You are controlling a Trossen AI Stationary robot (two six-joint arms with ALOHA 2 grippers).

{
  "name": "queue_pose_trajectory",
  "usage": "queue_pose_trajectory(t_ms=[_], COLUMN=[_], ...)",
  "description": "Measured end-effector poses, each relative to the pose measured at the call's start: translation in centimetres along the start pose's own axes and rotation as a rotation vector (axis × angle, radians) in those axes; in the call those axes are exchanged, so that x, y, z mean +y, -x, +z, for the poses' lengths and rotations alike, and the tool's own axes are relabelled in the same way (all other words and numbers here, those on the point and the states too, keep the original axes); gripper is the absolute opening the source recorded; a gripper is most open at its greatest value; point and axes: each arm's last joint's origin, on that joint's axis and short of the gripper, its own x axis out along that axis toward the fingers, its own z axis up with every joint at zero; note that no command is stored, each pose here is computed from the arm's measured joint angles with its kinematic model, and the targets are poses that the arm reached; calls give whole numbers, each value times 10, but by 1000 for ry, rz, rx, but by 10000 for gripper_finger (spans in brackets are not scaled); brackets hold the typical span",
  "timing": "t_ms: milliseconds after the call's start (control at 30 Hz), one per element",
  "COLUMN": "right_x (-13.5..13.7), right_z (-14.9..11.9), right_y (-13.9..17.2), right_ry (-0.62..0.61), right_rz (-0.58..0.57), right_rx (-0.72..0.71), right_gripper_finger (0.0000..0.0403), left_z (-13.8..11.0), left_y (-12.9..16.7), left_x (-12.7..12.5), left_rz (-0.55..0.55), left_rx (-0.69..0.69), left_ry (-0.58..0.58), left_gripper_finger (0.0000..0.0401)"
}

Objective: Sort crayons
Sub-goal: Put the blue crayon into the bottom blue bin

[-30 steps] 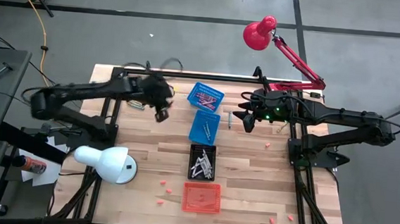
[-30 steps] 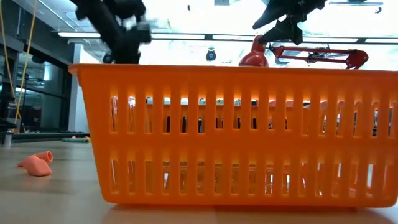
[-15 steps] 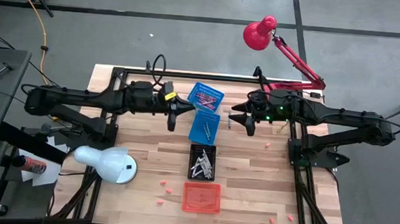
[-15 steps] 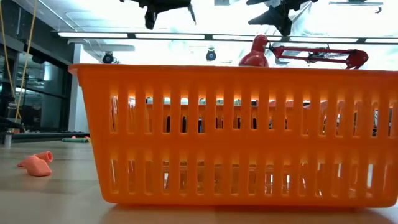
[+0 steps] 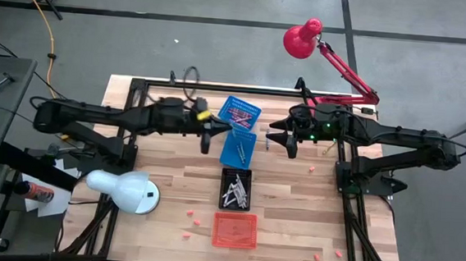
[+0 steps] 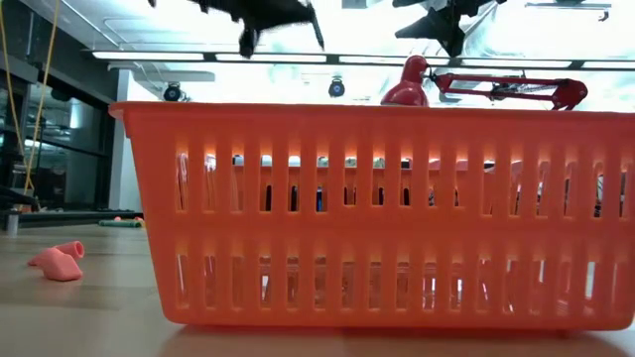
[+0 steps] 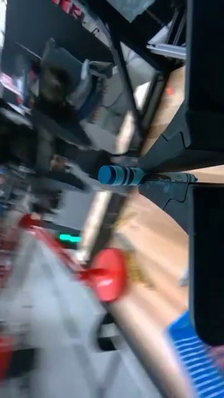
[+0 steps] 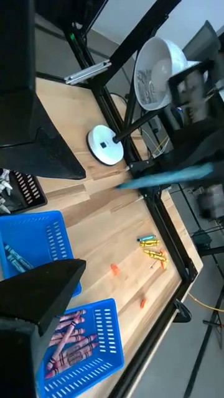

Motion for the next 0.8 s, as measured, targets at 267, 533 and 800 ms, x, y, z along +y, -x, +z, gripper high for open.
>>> queue_pose_trajectory(t_ms=[267, 533, 800], right_x=[-4, -4, -4], right_z=[1, 1, 1], right_y=[0, 0, 0], right_ry=[2, -13, -14], right_rz=[-41, -41, -42], right_rx=[-15, -14, -9], right_gripper_finger=[217, 217, 217], left_z=[-60, -104, -106], left_y=[-66, -98, -100], left_x=[33, 53, 55], left_rz=[99, 242, 233], left_rx=[323, 483, 498], left_ry=[312, 498, 457], left_gripper_finger=[0, 0, 42])
